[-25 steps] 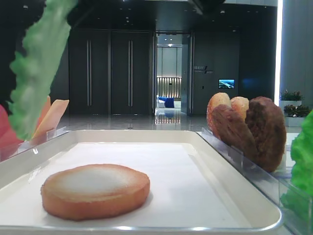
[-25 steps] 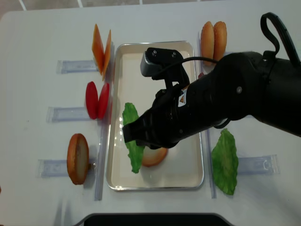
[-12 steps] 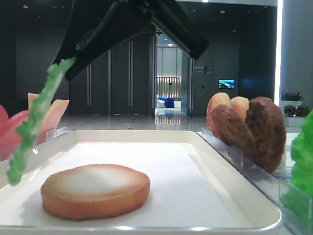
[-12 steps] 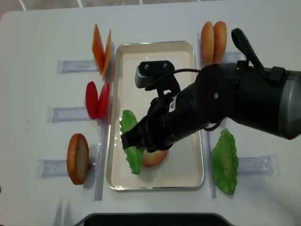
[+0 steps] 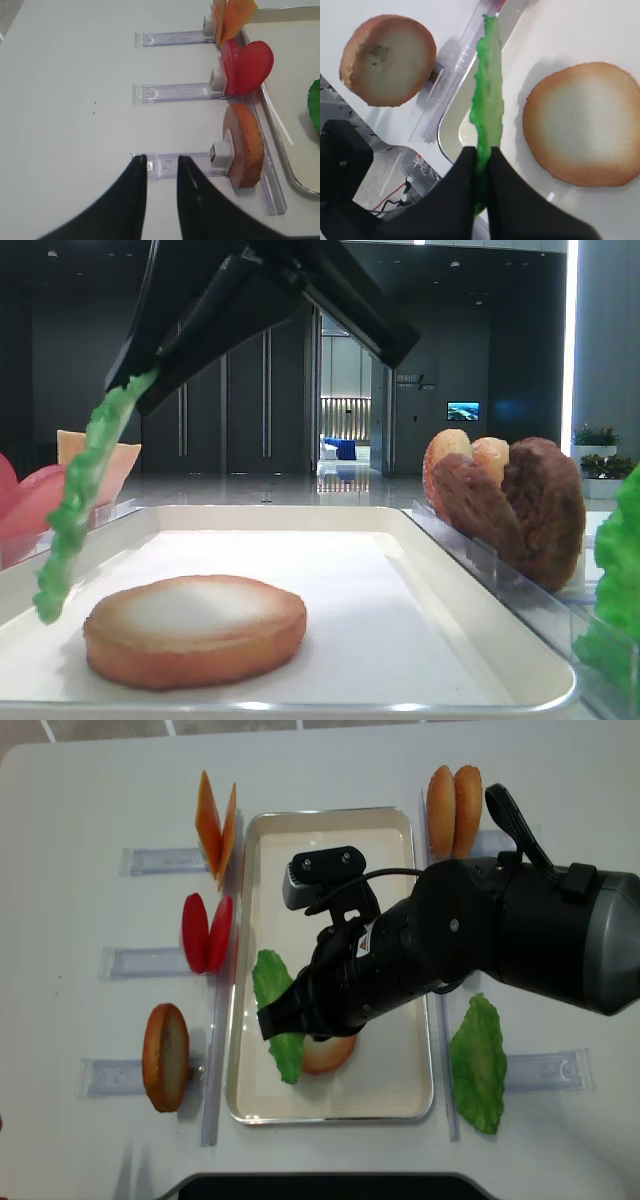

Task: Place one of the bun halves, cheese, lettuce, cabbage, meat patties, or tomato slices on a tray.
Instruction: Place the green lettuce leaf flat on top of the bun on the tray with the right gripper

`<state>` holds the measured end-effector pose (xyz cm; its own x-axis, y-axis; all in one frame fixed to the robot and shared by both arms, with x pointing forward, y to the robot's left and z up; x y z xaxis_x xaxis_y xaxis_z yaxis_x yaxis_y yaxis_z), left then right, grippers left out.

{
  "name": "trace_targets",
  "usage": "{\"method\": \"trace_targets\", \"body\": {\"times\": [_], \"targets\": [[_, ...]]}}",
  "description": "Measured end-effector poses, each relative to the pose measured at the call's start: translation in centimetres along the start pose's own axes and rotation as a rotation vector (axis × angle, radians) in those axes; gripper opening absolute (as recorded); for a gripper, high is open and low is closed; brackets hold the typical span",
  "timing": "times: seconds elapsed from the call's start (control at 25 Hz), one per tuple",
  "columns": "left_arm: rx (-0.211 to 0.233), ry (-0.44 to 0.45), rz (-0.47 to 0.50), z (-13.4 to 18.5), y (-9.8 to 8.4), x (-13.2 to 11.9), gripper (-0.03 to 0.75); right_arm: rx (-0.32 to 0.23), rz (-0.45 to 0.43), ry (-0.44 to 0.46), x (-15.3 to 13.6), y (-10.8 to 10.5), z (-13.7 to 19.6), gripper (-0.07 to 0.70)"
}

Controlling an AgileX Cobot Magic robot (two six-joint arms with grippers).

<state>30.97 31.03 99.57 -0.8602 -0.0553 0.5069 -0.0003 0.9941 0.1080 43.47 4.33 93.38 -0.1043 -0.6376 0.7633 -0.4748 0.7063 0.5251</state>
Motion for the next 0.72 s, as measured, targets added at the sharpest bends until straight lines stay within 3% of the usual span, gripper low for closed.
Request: {"method": "trace_targets", "body": {"times": [0.28, 0.72], "targets": [[0.000, 0.000, 0.000, 0.0, 0.0, 0.0, 0.159, 0.062, 0.034, -0.001, 0.0, -0.7, 0.0, 0.023], [0.000, 0.000, 0.000, 0.0, 0.0, 0.0, 0.159, 0.057, 0.069, 0.006, -0.7, -2.2, 1.2, 0.023]]}}
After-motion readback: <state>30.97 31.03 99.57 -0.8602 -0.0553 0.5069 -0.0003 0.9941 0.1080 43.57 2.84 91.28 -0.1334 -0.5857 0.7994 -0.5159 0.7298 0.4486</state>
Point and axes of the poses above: a point on each arm's last joint axis where the gripper is mounted, x pointing back along that axis away from the gripper, y along the wrist's bending axis when the last joint is at zero, z = x × y, the point moved 9 cm from there along -x, pointing out along that axis toward the gripper, and after that the axes turned 3 degrees about -x, right-handed, at the moved point
